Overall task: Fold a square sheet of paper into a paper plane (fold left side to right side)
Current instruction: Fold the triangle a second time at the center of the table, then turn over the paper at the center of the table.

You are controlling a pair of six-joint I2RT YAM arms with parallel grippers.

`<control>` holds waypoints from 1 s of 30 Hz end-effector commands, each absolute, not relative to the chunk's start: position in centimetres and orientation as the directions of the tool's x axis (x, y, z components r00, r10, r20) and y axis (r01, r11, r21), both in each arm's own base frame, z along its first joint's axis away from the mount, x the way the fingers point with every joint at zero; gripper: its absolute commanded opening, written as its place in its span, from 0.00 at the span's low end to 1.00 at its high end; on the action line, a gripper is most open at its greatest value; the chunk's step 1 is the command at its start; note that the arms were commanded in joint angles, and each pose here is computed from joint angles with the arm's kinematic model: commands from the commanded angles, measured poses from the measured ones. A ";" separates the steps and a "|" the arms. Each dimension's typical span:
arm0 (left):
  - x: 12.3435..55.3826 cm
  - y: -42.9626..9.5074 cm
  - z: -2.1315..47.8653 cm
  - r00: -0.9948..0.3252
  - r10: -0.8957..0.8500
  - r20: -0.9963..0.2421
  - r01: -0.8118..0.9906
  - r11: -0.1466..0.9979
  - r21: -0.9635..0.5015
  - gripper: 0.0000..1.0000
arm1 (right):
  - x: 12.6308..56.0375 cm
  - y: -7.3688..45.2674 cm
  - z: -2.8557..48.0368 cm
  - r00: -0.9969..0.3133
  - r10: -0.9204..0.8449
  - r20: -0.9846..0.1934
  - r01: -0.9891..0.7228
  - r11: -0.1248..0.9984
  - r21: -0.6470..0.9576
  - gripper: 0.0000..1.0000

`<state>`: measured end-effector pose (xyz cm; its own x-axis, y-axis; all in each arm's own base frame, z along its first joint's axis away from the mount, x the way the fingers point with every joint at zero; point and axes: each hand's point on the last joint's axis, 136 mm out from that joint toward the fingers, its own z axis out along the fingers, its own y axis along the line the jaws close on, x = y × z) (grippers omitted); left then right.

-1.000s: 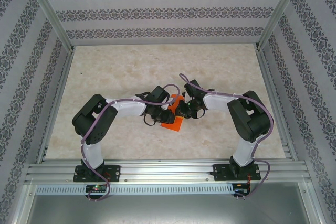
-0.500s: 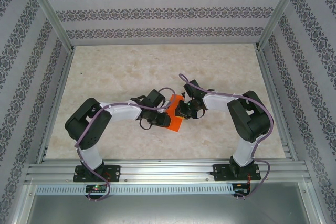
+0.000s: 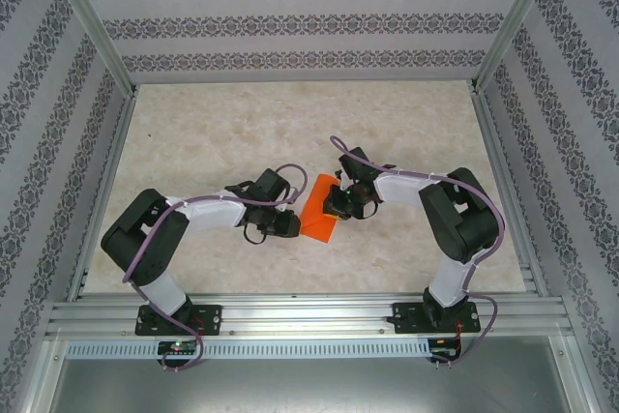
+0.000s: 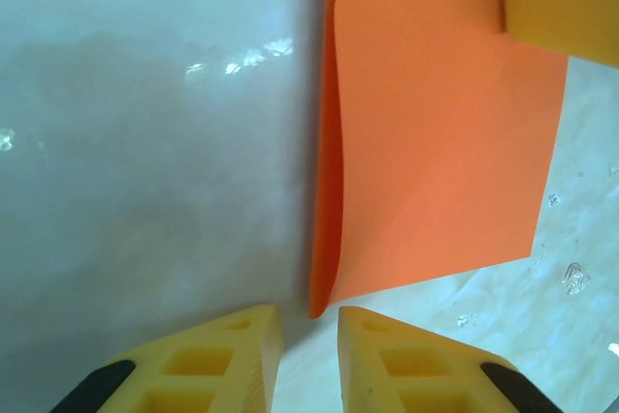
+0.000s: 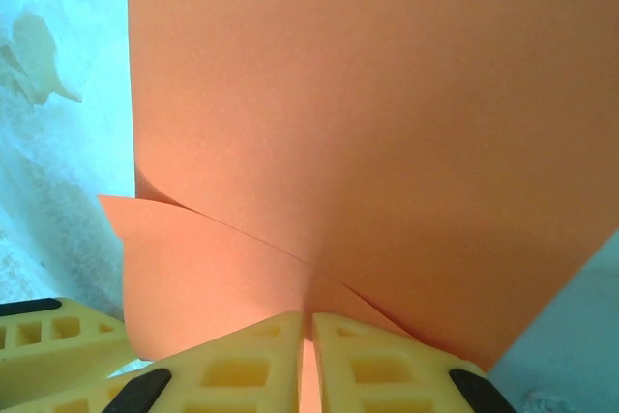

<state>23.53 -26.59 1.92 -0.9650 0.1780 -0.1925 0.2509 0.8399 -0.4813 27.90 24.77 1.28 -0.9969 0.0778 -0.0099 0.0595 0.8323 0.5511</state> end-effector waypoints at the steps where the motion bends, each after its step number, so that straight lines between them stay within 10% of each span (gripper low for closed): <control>1: 23.0 -23.8 1.1 -0.982 0.130 -0.137 0.177 0.890 -0.421 0.26 | 27.8 23.8 1.2 -0.996 0.080 -0.042 0.047 0.853 0.521 0.14; 21: 29.2 -30.0 6.3 -0.954 0.115 -0.277 0.265 0.755 -0.600 0.54 | 29.2 20.0 9.2 -0.924 0.121 -0.363 -0.110 0.824 0.556 0.55; 30: 30.7 -31.6 5.3 -0.957 0.121 -0.263 0.265 0.736 -0.623 0.36 | 27.9 20.4 8.4 -0.924 0.164 -0.345 -0.097 0.772 0.629 0.78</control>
